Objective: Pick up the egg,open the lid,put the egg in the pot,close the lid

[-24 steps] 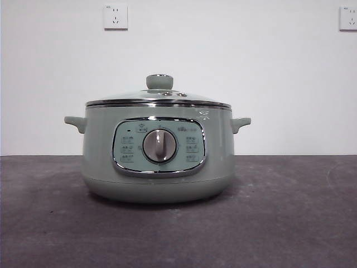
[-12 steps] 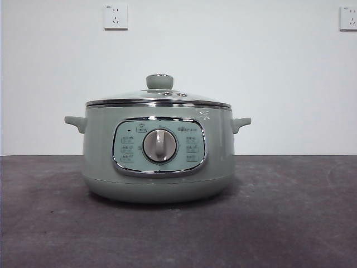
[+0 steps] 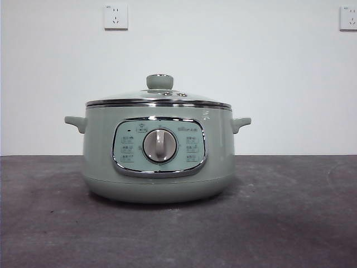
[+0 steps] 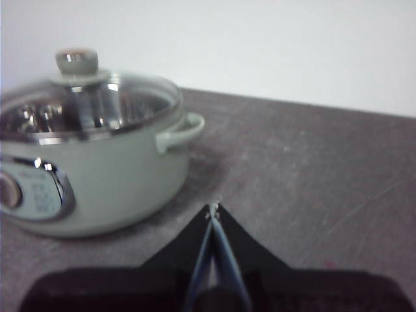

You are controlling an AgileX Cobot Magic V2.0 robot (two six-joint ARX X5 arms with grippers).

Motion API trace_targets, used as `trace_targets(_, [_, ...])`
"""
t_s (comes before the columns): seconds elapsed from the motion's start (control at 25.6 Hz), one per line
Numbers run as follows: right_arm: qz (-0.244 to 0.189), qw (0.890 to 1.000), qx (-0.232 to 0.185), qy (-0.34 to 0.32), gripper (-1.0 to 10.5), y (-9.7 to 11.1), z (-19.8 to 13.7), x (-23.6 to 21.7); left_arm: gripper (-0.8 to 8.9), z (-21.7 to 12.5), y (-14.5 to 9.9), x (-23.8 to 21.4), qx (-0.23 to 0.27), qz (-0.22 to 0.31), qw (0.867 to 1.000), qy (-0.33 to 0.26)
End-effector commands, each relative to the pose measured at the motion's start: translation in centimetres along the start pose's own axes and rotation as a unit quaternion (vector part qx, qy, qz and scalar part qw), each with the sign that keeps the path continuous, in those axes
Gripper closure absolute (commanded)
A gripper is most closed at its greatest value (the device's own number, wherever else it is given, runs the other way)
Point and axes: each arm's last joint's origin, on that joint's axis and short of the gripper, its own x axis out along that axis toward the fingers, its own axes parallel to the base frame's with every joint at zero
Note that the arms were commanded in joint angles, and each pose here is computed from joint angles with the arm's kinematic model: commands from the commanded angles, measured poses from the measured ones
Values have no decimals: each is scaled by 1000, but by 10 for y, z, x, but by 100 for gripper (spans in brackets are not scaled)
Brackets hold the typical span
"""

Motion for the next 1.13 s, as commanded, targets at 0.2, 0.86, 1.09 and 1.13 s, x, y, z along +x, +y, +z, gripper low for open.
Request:
trace_targets(0.2, [-31, 999, 34, 20, 946, -1, -25, 5, 817, -4, 0, 1, -3, 1, 1000, 5])
trace_targets(0.86, [-117, 989, 75, 41, 946, -6, -39, 8, 817, -4, 0, 1, -3, 1, 1000, 4])
trace_targets(1.09, [-118, 989, 77, 40, 946, -6, -39, 8, 817, -4, 0, 1, -3, 1, 1000, 5])
trace_targets(1.13, [-118, 989, 77, 40, 946, -6, -39, 8, 817, -4, 0, 1, -3, 1, 1000, 5])
